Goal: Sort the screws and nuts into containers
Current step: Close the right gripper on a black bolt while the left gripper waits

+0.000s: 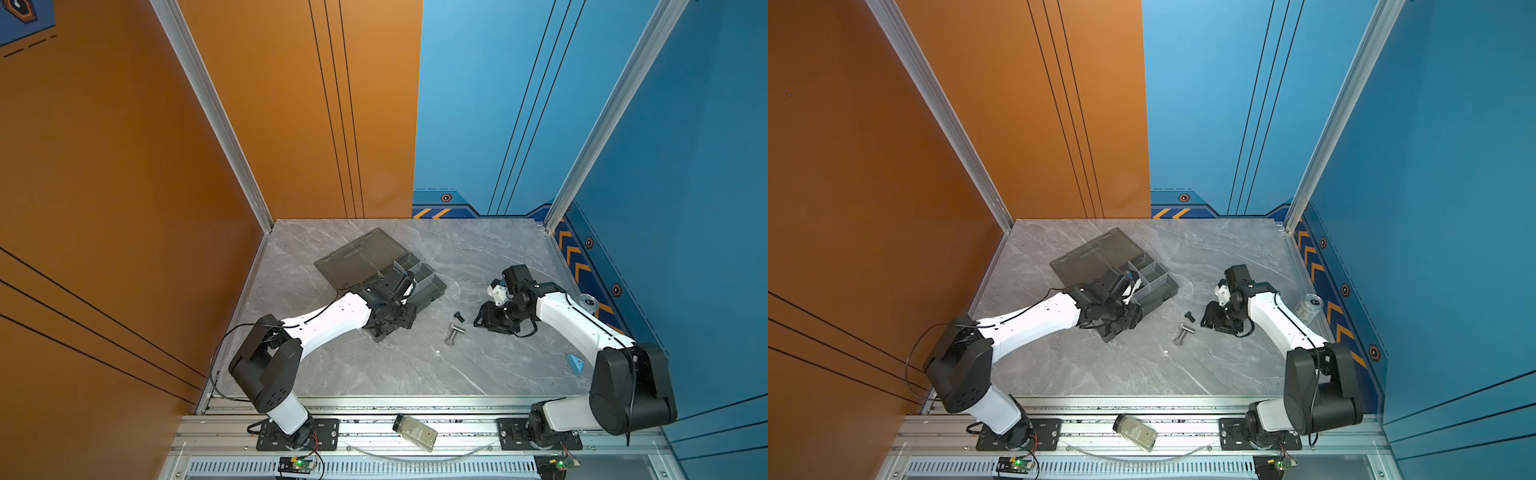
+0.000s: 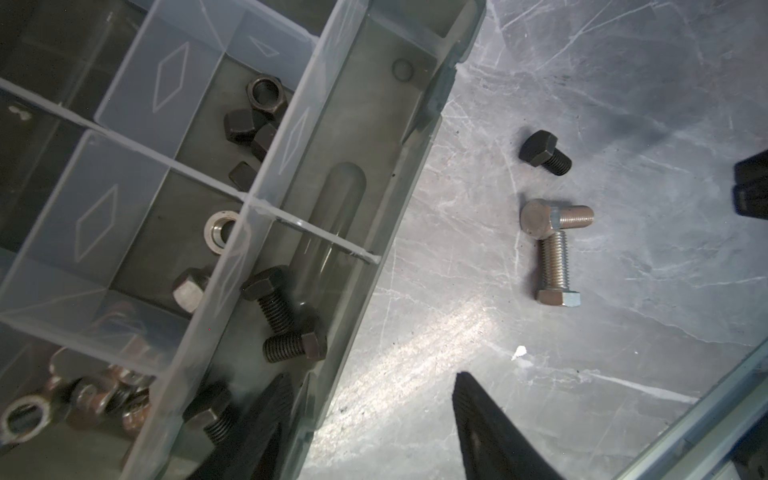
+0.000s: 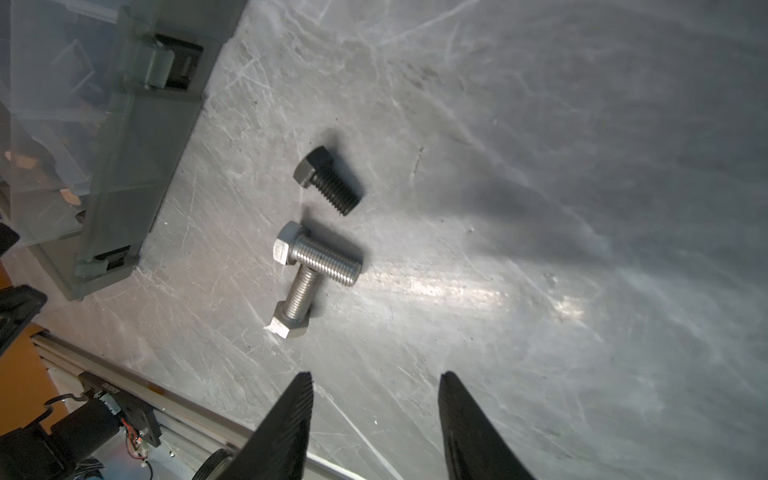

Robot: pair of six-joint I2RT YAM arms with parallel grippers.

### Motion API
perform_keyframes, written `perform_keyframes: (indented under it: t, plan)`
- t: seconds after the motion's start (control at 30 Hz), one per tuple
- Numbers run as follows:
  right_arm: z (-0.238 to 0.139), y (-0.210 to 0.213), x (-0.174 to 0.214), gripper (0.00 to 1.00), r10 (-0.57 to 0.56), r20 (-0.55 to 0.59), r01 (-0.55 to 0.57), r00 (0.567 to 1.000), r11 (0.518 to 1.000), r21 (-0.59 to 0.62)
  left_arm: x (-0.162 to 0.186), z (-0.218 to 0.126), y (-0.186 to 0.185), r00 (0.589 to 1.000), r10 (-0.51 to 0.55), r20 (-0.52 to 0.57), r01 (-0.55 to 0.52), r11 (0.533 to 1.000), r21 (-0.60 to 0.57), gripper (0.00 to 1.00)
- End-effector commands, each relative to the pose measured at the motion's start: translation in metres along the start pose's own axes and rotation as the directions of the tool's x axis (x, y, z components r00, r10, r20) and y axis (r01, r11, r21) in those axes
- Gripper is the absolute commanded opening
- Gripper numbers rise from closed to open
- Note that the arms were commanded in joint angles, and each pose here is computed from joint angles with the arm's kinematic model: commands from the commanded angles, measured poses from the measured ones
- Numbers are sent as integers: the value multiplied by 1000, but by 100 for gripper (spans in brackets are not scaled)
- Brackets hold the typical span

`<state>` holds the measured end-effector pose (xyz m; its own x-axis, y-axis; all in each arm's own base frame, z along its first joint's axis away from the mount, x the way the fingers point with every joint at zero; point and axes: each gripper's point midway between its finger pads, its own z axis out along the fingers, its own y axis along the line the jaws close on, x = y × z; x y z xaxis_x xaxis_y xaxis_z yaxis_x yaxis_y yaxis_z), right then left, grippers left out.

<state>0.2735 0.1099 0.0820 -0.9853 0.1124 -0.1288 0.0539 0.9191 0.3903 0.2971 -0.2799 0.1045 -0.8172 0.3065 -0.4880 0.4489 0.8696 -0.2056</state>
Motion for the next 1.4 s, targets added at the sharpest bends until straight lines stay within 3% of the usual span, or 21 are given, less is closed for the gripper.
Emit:
perform_keyframes:
  t: [0.0, 0.63, 1.37]
  plan:
    - [0, 4, -24, 52, -72, 50, 69, 996, 995, 68, -5, -10, -12, 999, -29, 34, 27, 998, 54, 65]
    - [43, 33, -48, 51, -268, -8, 264, 963, 943, 201, 10, -51, 10, 969, -179, 170, 159, 979, 125, 75]
    - [77, 31, -52, 50, -308, -88, 320, 947, 913, 251, 27, -66, 34, 942, -269, 199, 242, 958, 151, 83]
